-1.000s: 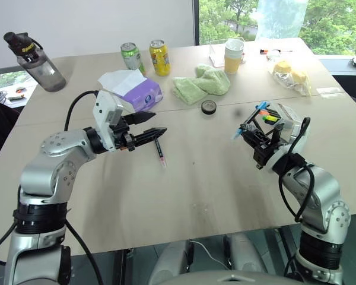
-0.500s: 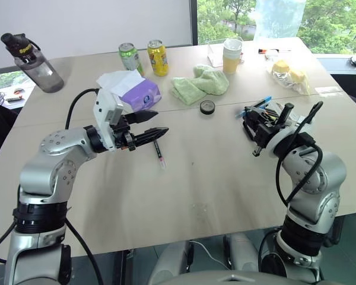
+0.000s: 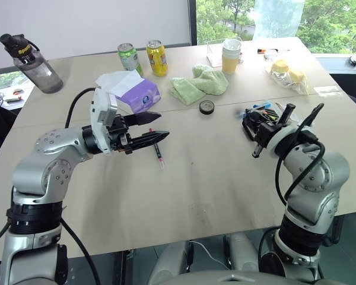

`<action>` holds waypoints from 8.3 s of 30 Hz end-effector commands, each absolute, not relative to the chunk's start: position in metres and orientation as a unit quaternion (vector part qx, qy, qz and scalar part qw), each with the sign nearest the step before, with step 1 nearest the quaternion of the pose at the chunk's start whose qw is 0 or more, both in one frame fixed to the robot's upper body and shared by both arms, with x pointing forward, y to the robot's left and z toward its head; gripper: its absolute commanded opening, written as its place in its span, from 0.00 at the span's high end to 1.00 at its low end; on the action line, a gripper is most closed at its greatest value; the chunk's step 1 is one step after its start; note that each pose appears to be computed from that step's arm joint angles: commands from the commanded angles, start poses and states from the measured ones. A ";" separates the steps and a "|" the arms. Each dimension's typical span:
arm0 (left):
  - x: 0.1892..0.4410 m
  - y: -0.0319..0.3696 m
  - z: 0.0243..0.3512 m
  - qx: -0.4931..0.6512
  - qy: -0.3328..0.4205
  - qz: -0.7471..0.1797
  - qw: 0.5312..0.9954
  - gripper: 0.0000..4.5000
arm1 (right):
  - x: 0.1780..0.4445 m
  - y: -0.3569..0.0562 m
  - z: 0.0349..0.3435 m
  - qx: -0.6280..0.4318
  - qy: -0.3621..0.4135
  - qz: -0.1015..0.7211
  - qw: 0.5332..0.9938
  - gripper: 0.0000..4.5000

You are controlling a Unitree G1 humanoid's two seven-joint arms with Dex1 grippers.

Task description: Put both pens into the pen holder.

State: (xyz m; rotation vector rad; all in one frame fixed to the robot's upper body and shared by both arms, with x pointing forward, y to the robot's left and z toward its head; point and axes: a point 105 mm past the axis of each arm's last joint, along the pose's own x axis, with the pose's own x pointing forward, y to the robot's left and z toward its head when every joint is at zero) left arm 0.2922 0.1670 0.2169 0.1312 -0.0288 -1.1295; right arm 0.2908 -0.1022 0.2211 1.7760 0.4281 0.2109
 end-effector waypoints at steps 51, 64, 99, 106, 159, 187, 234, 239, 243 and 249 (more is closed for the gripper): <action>0.291 0.169 0.220 0.089 -0.025 -0.518 0.850 0.29 | 0.319 -0.124 0.224 0.806 0.161 0.079 0.565 0.99; 0.291 0.166 0.219 0.087 -0.025 -0.520 0.849 0.29 | 0.325 -0.136 0.219 0.796 0.147 0.072 0.583 0.04; 0.337 0.184 0.145 0.029 0.083 -0.157 0.984 0.29 | 0.262 -0.161 0.184 -0.193 0.087 0.512 0.832 0.04; 0.348 0.163 0.122 -0.001 0.124 -0.131 0.984 0.29 | 0.260 -0.163 0.180 -0.176 0.095 0.501 0.842 0.04; 0.293 0.067 0.249 -0.234 -0.123 -0.544 0.796 0.98 | 0.305 -0.079 0.292 0.275 0.016 0.489 0.827 0.01; 0.296 0.074 0.230 -0.159 -0.072 -0.547 0.819 0.01 | 0.308 -0.066 0.295 0.170 0.011 0.479 0.861 0.99; 0.281 0.099 0.215 0.058 -0.013 -0.590 0.805 0.01 | 0.340 -0.139 0.285 -0.492 0.001 0.425 0.760 0.99; 0.281 0.100 0.218 0.057 -0.019 -0.586 0.808 0.01 | 0.345 -0.146 0.282 -0.497 0.012 0.415 0.762 0.99; 0.281 0.101 0.218 0.056 -0.021 -0.585 0.809 0.01 | 0.350 -0.153 0.278 -0.513 0.022 0.404 0.757 0.99; 0.283 0.100 0.220 0.055 -0.022 -0.584 0.810 0.01 | 0.357 -0.162 0.269 -0.520 0.038 0.397 0.755 0.99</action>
